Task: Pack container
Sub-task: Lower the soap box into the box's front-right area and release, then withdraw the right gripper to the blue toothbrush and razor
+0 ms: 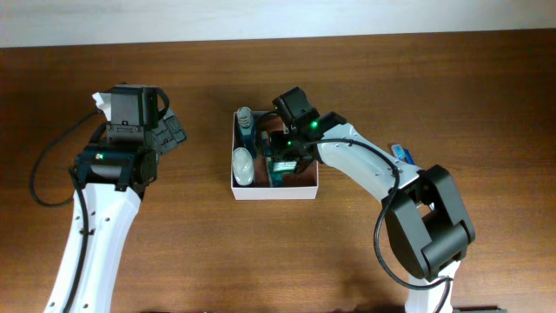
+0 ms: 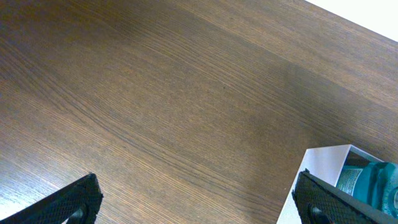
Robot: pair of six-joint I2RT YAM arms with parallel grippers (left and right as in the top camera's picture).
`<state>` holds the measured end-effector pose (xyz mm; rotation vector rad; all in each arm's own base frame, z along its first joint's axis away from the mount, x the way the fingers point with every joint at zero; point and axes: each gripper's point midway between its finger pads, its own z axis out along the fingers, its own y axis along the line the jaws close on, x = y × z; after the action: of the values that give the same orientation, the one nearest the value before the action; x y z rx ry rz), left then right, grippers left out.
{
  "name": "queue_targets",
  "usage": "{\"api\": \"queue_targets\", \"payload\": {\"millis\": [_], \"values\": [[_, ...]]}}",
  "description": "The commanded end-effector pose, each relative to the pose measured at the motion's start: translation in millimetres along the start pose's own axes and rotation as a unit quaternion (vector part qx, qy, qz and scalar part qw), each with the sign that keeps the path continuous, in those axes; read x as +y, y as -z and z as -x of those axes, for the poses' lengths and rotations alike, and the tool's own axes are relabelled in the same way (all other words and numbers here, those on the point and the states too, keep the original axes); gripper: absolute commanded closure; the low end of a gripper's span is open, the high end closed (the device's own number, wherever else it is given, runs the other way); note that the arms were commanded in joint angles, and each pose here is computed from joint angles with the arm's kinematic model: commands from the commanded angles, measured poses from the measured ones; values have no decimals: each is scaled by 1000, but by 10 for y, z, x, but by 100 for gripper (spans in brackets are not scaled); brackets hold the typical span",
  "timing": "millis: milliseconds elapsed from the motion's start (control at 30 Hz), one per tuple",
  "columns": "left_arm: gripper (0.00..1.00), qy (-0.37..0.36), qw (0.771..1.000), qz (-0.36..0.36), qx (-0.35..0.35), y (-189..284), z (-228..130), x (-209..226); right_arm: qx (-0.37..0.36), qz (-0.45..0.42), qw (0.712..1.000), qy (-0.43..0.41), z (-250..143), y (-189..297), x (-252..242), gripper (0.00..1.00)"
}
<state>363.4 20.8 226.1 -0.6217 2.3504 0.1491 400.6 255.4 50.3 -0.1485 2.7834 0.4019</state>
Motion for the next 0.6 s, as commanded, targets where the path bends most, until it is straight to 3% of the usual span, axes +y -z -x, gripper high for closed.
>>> {"api": "queue_targets", "payload": {"millis": [0, 233, 433, 567], "values": [[1, 4, 1000, 0, -1, -2, 20, -3, -3, 6, 1000, 0, 20, 1, 56, 42], [0, 4, 1000, 0, -1, -2, 21, -2, -21, 29, 999, 18, 168, 234, 185, 37], [1, 4, 1000, 0, -1, -2, 21, -2, -62, 45, 996, 44, 427, 898, 370, 37], [1, 4, 1000, 0, -1, -2, 20, -3, -89, 18, 995, 47, 553, 1343, 229, 37]]}}
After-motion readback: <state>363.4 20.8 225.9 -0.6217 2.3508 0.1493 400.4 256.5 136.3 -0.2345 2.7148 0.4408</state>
